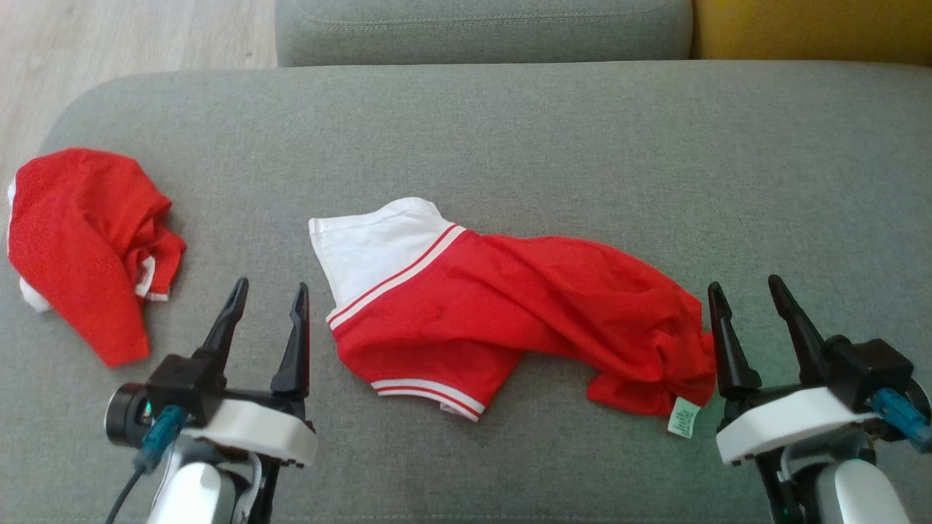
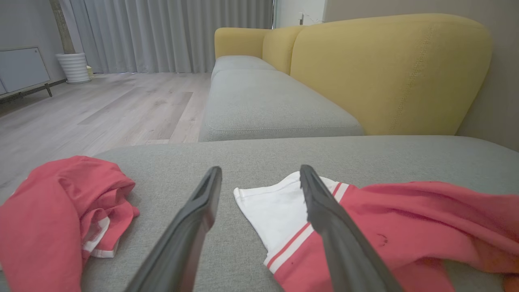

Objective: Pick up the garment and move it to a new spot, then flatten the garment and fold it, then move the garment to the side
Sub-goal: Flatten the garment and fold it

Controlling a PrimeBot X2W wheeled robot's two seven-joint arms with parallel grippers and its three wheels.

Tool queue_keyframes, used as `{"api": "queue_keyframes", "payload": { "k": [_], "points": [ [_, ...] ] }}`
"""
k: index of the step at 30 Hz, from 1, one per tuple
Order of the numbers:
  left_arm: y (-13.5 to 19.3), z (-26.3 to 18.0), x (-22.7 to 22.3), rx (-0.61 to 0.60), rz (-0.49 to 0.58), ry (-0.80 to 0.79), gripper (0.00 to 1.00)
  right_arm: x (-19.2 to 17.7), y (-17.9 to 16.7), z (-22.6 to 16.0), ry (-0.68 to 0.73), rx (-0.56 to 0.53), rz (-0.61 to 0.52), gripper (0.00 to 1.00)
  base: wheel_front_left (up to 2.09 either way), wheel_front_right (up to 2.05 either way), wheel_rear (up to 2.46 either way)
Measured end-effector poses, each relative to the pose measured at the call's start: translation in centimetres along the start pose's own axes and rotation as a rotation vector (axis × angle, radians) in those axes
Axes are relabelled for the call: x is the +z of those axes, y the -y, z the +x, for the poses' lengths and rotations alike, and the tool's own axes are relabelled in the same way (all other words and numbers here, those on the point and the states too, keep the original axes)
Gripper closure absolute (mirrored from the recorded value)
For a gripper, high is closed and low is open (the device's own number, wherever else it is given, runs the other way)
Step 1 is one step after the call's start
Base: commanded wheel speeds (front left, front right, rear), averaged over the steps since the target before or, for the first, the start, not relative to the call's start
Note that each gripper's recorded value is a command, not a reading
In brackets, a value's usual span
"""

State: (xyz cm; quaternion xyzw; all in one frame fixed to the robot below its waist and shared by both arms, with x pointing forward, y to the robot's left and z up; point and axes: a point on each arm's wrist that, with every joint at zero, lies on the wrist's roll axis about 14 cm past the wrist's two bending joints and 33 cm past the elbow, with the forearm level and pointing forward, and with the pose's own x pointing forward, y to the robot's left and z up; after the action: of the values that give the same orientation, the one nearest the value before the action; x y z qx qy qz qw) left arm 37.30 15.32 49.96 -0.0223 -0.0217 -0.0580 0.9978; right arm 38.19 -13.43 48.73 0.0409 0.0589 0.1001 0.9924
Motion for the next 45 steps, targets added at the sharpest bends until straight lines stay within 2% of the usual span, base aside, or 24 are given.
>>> {"api": "queue_keyframes", "payload": {
  "k": [5, 19, 20, 21, 22, 23, 28, 38, 42, 44, 45],
  "points": [
    [0.2, 0.0, -0.3, -0.007, -0.002, -0.009, 0.0, -1.2, 0.9, 0.1, -0.038, -0.026, 0.021, 0.0, 0.0, 0.0, 0.0],
    [0.3, 1.0, -1.7, -0.011, -0.008, -0.047, 0.0, -10.3, 1.9, 0.4, -0.355, -0.06, 0.078, 0.0, 0.0, 0.0, 0.0],
    [0.3, 1.1, -1.7, -0.012, -0.009, -0.048, 0.0, -10.8, 1.8, 0.5, -0.376, -0.058, 0.086, 0.16, 0.0, 0.0, 0.0],
    [0.3, 1.2, -1.8, -0.015, -0.012, -0.049, 0.0, -11.1, 1.7, 0.5, -0.385, -0.056, 0.09, 0.62, 0.0, 0.0, 0.0],
    [0.4, 1.2, -1.9, -0.017, -0.012, -0.052, 0.0, -11.3, 1.6, 0.5, -0.391, -0.054, 0.096, 0.92, 0.0, 0.0, 0.0],
    [0.4, 1.2, -2.0, -0.019, -0.013, -0.056, 0.0, -11.4, 1.5, 0.7, -0.394, -0.051, 0.103, 1.0, 0.0, 0.0, 0.0],
    [0.4, 1.6, -2.1, -0.021, -0.013, -0.058, 0.0, -9.8, 1.6, 2.2, -0.327, -0.049, 0.108, 1.0, 0.0, 0.0, 0.0],
    [0.9, 1.8, -2.0, -0.031, -0.022, -0.054, 0.0, 1.0, 2.5, 8.2, -0.023, -0.044, 0.022, 1.0, 0.0, 0.0, 0.0],
    [1.1, 1.9, -2.1, -0.034, -0.026, -0.055, 0.0, 4.0, 2.4, 9.5, 0.057, -0.037, 0.008, 1.0, 0.0, 0.0, 0.0],
    [1.1, 1.9, -2.1, -0.034, -0.03, -0.056, 0.0, 4.0, 1.9, 9.7, 0.059, -0.024, 0.005, 1.0, 0.0, 0.0, 0.0],
    [1.1, 2.0, -2.1, -0.031, -0.033, -0.054, 0.0, 2.5, 1.3, 9.3, 0.023, -0.005, 0.006, 1.0, 0.0, 0.0, 0.0]
  ]
}}
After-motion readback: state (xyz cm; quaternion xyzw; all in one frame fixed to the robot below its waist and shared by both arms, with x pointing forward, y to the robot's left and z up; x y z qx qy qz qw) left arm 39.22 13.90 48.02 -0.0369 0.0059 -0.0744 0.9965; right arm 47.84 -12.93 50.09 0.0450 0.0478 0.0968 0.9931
